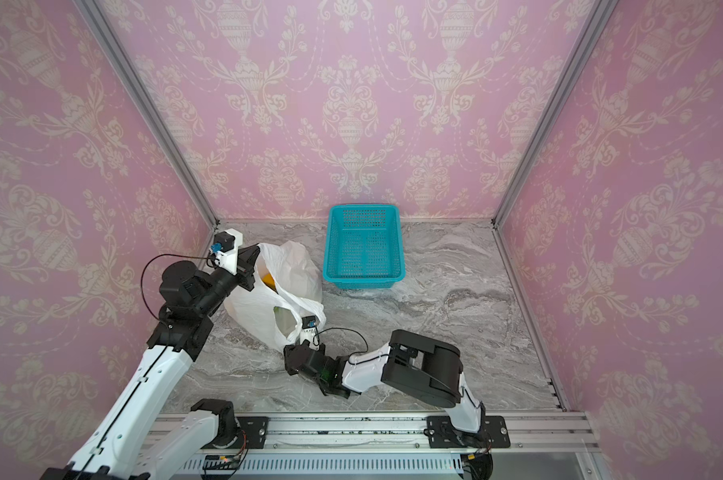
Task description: Untie the knot of the plastic bag and take out the fruit
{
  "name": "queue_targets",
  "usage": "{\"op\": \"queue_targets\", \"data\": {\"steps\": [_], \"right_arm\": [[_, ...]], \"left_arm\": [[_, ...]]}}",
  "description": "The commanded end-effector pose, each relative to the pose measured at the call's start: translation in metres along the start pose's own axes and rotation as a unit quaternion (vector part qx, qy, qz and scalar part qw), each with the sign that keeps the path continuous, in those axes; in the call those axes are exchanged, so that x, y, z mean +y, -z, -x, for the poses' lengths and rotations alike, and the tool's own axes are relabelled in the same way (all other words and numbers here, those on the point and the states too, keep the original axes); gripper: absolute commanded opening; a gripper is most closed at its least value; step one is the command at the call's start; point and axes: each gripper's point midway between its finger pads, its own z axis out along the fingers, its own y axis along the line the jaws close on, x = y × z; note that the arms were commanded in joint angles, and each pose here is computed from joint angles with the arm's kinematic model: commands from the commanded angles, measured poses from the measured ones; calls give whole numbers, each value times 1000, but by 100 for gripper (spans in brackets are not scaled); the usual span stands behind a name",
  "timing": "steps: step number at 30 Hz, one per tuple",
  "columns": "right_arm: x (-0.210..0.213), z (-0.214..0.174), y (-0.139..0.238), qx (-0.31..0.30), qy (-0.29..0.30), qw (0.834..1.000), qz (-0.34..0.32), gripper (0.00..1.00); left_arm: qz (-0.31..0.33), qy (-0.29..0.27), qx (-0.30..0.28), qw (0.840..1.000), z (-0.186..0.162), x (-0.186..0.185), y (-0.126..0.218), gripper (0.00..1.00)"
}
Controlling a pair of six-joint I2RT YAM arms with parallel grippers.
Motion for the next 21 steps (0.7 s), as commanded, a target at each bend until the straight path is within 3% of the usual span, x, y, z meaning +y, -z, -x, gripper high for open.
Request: {"op": "queue_targets", "data": {"steps": [1, 7, 11, 14, 21], "right_arm": [[-1, 53, 31, -79, 74, 994, -20, 69], [-18, 97, 78, -144, 140, 978, -58, 73], [-20, 119, 94, -158, 197, 963, -96, 89], [-12, 128, 86, -135, 255, 952, -99, 99], [-12, 132, 57, -67, 328, 938, -91, 100]], "left_arm": [[-3, -13, -11, 1000, 12, 1, 1, 0], [-14, -14, -14, 1000, 13, -4, 2, 0], [-20, -15, -15, 1000, 13, -6, 2, 0], [-22, -15, -19, 999, 14, -7, 2, 0], [-27, -15, -21, 999, 15, -8, 3, 0]]}}
